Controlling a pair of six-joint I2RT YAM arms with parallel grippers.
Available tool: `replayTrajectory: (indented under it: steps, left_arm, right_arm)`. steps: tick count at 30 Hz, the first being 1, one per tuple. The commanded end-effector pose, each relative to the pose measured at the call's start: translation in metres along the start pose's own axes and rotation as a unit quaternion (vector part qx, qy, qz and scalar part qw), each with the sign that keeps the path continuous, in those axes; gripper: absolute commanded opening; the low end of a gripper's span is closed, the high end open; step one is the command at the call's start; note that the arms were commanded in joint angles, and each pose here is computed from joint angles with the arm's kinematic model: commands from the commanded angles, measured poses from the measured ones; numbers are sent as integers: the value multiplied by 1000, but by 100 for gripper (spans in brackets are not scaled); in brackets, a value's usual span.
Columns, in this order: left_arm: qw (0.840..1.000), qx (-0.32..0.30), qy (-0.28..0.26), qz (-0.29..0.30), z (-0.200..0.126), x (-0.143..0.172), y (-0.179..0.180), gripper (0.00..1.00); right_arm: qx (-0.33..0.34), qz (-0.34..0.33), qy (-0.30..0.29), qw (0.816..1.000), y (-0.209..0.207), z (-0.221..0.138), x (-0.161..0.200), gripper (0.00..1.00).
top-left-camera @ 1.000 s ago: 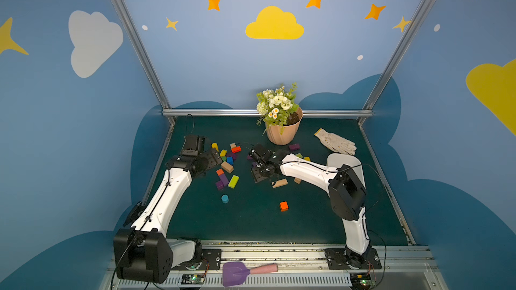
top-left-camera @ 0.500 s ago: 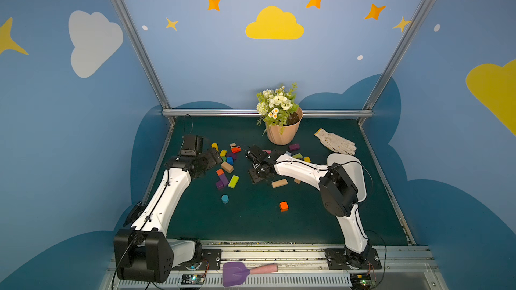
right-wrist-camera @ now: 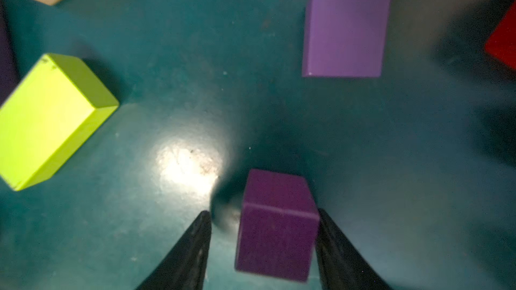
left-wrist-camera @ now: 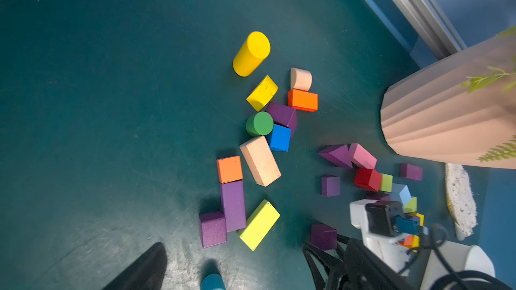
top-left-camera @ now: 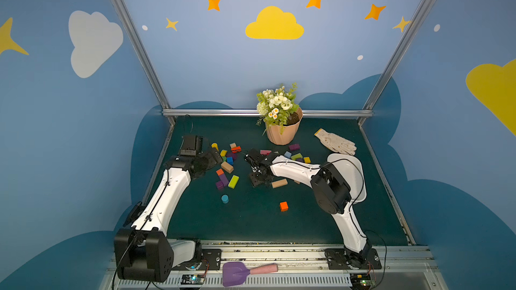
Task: Pick purple bricks into the storage bin
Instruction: Pick up the building block from the center of the board.
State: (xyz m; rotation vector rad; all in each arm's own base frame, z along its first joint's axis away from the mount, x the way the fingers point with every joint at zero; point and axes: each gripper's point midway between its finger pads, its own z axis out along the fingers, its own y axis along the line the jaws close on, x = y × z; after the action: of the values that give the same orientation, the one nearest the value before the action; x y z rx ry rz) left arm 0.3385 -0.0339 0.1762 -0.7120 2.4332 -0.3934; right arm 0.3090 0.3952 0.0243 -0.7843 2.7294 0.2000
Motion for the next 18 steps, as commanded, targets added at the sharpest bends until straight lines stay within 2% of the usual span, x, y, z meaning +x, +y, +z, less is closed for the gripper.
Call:
replayTrajectory:
  steps: [1, 18]
  left_arm:
    - [1000, 4, 7, -3, 4, 2, 0, 100]
    - [1000, 10, 9, -5, 4, 3, -2, 100]
  right_arm:
    - [-11, 1, -5, 1000, 4, 3, -8, 56]
    - [1, -4, -8, 1000, -1, 3, -10, 36]
